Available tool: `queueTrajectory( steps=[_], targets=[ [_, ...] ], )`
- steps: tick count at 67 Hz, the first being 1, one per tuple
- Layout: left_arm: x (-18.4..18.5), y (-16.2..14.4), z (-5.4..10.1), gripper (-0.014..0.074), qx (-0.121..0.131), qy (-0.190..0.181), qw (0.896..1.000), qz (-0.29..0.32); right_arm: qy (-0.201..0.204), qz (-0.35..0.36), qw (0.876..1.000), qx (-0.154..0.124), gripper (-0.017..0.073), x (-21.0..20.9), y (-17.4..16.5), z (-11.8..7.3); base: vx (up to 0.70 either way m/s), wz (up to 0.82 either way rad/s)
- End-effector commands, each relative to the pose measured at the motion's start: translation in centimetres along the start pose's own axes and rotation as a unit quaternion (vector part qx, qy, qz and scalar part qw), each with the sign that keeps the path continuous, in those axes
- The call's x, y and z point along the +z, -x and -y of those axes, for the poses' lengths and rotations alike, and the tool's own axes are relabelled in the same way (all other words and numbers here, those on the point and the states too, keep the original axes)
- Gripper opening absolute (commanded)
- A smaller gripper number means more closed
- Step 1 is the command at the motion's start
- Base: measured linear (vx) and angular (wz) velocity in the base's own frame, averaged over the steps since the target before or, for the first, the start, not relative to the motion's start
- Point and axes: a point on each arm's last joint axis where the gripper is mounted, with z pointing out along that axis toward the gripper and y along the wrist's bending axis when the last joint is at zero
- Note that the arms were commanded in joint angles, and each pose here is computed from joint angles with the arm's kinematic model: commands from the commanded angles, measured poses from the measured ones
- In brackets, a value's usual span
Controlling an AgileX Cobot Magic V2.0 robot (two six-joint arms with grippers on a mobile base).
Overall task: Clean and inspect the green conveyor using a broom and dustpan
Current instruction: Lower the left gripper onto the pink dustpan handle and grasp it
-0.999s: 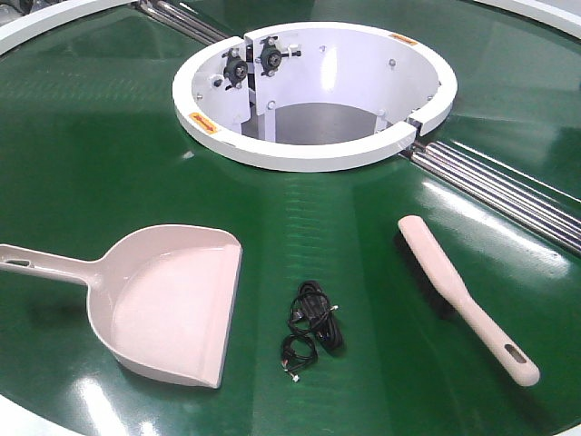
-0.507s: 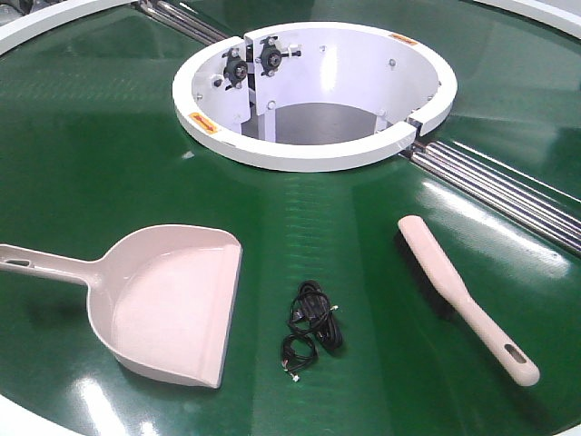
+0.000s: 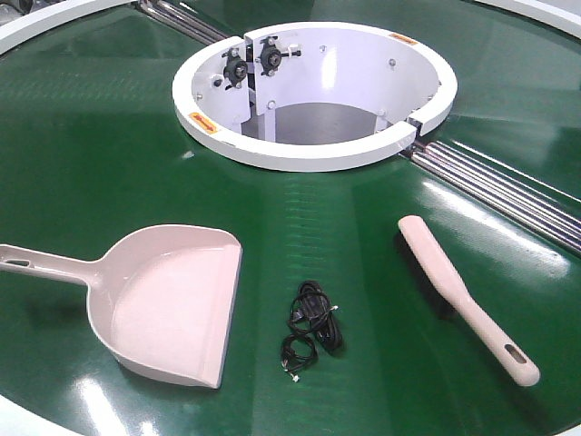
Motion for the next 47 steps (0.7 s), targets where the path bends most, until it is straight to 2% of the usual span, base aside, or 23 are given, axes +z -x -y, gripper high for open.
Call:
queueTrajectory(
  steps=[1, 8, 14, 17, 26, 31, 34, 36, 40, 41, 47],
  targets=[
    [-0.7, 3.1, -0.5, 0.0512, 0.045, -0.006, 0.999, -0.015, 0.001, 0.038, 0.999, -0.003, -0.0009, 0.0, 0.1, 0.0, 0.00, 0.00],
    [-0.2, 5.6, -0.8, 0.0512, 0.101, -0.025, 0.993, -0.056, 0.001, 0.038, 0.999, -0.003, -0.0009, 0.0, 0.1, 0.0, 0.00, 0.00],
    [1.5, 7.2, -1.0, 0.0512, 0.152, -0.047, 0.984, -0.084, 0.001, 0.039, 0.999, -0.003, -0.0009, 0.0, 0.1, 0.0, 0.00, 0.00],
    [2.6, 8.0, -1.1, 0.0512, 0.166, -0.052, 0.980, -0.093, 0.001, 0.039, 0.999, -0.003, -0.0009, 0.0, 0.1, 0.0, 0.00, 0.00],
    [5.9, 9.3, -1.5, 0.0512, 0.187, -0.061, 0.973, -0.117, 0.002, 0.039, 0.999, -0.003, -0.0009, 0.0, 0.1, 0.0, 0.00, 0.00],
    [7.1, 9.6, -1.5, 0.0512, 0.229, -0.070, 0.963, -0.123, 0.002, 0.039, 0.999, -0.003, -0.0009, 0.0, 0.1, 0.0, 0.00, 0.00],
    [7.8, 9.5, -1.6, 0.0512, 0.262, -0.077, 0.953, -0.130, 0.002, 0.039, 0.999, -0.003, -0.0009, 0.0, 0.1, 0.0, 0.00, 0.00],
    [8.1, 9.4, -1.6, 0.0512, 0.292, -0.083, 0.943, -0.134, 0.002, 0.039, 0.999, -0.003, -0.0009, 0.0, 0.1, 0.0, 0.00, 0.00],
    [8.4, 9.3, -1.6, 0.0512, 0.349, -0.095, 0.923, -0.135, 0.002, 0.039, 0.999, -0.003, -0.0009, 0.0, 0.1, 0.0, 0.00, 0.00],
    [8.6, 9.3, -1.6, 0.0512, 0.369, -0.100, 0.914, -0.135, 0.002, 0.039, 0.999, -0.003, -0.0009, 0.0, 0.1, 0.0, 0.00, 0.00],
    [8.8, 9.3, -1.6, 0.0512, 0.438, -0.110, 0.883, -0.127, 0.002, 0.039, 0.999, -0.003, -0.0009, 0.0, 0.1, 0.0, 0.00, 0.00]
  ],
)
